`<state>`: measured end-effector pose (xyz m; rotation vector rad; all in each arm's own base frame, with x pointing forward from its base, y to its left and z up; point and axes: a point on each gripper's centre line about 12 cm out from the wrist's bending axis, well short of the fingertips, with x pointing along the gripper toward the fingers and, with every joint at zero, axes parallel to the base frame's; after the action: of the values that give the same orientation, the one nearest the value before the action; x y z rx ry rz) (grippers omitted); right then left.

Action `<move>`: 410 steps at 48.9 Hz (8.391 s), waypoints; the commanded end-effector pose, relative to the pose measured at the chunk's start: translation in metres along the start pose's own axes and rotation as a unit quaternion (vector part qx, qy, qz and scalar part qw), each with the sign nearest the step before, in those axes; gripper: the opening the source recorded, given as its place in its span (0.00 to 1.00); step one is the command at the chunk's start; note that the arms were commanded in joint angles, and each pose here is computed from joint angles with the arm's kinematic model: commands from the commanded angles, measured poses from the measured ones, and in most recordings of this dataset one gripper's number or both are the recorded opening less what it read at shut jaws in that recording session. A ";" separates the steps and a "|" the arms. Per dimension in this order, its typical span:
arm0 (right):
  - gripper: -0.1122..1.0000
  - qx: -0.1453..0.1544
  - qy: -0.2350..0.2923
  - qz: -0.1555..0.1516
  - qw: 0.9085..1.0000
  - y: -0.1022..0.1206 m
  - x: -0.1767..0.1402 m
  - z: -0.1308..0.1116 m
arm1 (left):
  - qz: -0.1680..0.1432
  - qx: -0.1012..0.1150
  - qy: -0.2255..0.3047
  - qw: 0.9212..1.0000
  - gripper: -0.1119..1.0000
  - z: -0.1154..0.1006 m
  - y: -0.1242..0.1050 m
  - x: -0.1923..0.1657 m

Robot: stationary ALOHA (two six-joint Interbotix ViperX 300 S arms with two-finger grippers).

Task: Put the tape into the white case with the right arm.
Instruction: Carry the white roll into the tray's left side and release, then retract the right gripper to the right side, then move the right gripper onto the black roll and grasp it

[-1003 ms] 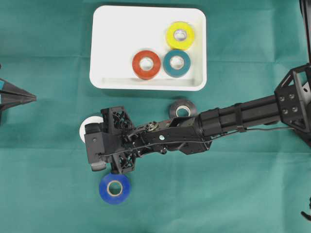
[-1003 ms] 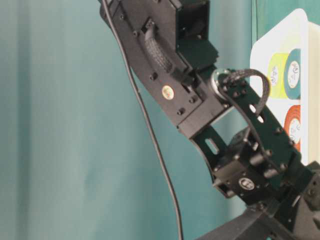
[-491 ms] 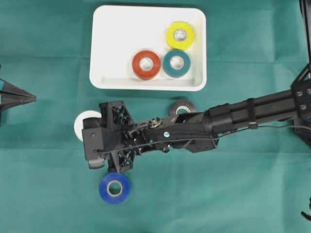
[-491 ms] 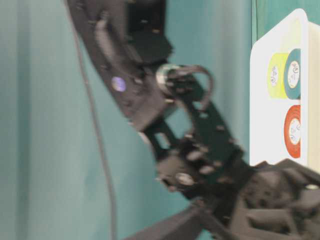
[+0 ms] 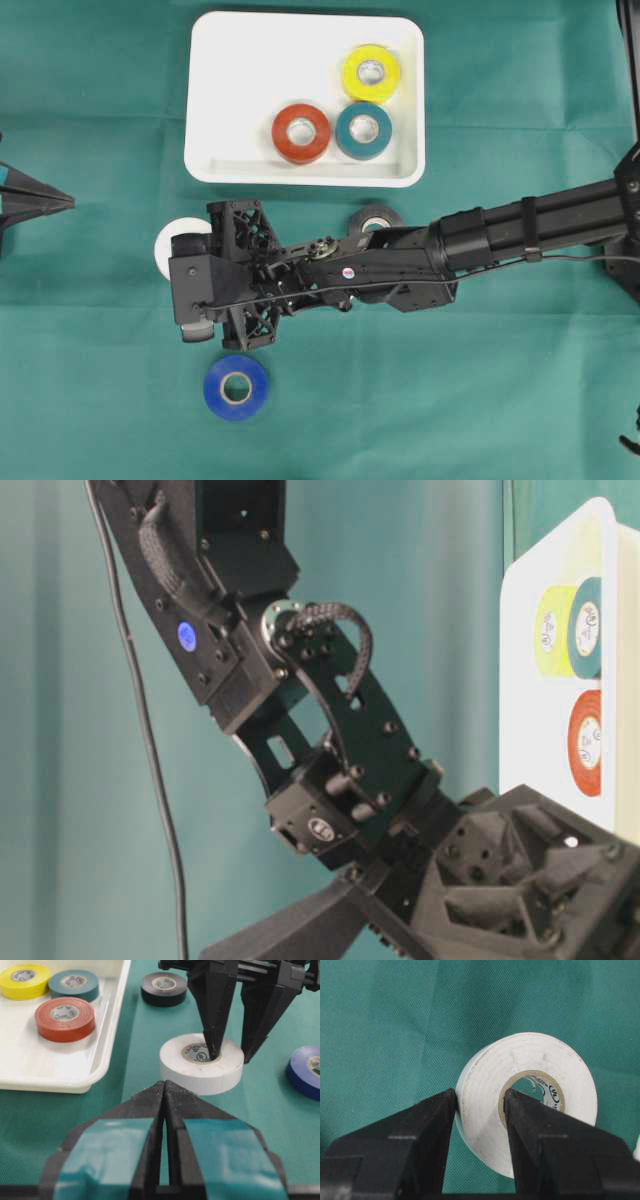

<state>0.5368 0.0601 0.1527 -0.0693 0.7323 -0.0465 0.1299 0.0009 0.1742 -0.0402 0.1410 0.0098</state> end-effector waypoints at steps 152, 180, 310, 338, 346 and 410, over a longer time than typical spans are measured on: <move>0.76 0.120 0.030 -0.139 0.982 -0.191 -0.099 -0.064 | 0.001 0.000 -0.001 1.000 0.10 0.003 0.000 0.001; 0.76 0.119 0.009 -0.102 0.988 -0.159 -0.176 -0.140 | 0.003 0.000 -0.001 1.000 0.10 0.003 0.001 0.001; 0.75 0.033 -0.097 0.066 0.993 -0.058 -0.251 -0.226 | 0.013 -0.001 0.001 1.000 0.10 0.002 0.003 0.001; 0.75 0.024 -0.056 0.087 0.994 -0.051 -0.192 -0.181 | 0.013 -0.001 0.001 1.000 0.10 0.002 0.003 0.001; 0.75 0.020 -0.054 0.089 0.994 -0.050 -0.175 -0.166 | 0.013 -0.001 0.001 1.000 0.10 0.002 0.003 0.001; 0.75 -0.009 0.050 0.055 0.997 -0.042 -0.122 -0.162 | 0.013 -0.001 0.001 1.000 0.10 0.002 0.003 0.001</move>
<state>0.3297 0.0166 0.1077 -0.0468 0.8686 0.0579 0.1295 0.0041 0.1720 -0.0405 0.1512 0.0342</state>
